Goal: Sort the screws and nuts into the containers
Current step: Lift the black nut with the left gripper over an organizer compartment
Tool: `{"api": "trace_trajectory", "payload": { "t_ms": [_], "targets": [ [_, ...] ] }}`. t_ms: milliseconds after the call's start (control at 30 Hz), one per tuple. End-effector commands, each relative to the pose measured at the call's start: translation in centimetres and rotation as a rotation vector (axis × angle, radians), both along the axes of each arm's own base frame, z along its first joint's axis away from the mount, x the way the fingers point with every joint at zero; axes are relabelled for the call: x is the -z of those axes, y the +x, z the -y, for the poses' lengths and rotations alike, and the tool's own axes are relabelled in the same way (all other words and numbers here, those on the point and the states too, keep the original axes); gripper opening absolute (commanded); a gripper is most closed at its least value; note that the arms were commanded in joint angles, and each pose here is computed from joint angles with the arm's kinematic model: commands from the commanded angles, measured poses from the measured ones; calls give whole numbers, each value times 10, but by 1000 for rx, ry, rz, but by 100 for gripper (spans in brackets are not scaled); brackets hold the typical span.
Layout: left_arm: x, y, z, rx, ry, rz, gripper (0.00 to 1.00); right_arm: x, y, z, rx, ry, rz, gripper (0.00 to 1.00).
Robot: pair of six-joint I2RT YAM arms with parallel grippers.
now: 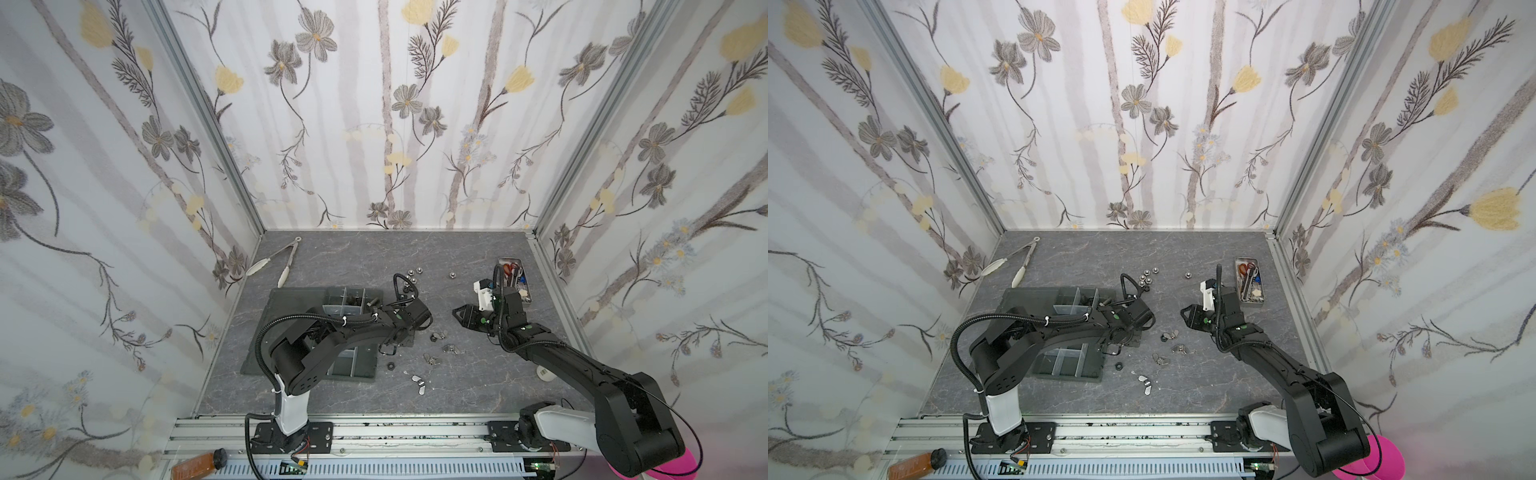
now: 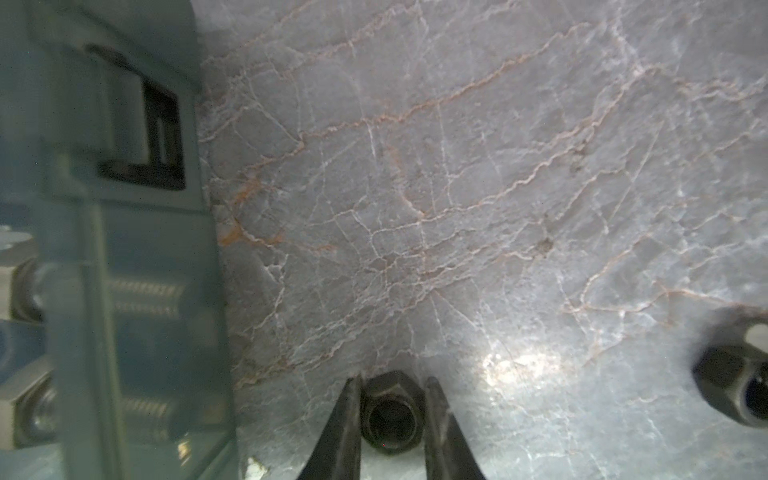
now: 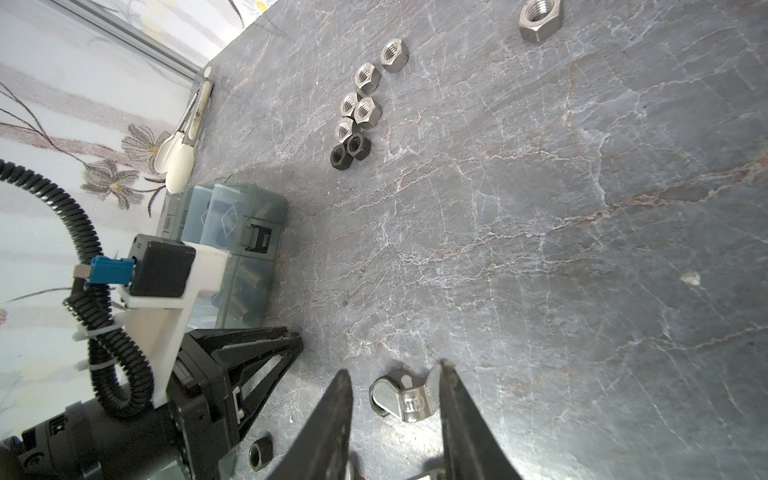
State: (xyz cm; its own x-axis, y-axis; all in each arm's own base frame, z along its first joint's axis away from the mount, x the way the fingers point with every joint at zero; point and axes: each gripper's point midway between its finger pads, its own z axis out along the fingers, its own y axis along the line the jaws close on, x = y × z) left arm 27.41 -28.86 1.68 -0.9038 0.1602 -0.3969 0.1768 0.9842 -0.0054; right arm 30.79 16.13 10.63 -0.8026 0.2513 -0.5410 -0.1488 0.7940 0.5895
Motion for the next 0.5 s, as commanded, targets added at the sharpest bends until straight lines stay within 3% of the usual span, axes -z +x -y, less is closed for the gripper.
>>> {"api": "trace_trajectory", "payload": {
  "t_ms": [0, 467],
  "targets": [
    [-3, -1, 3, 6, -18, -6, 19, -3, -1, -1, -8, 9, 12, 37],
    [-62, 7, 5, -12, -143, 87, 17, -13, -1, -2, -11, 16, 27, 37]
  ]
}}
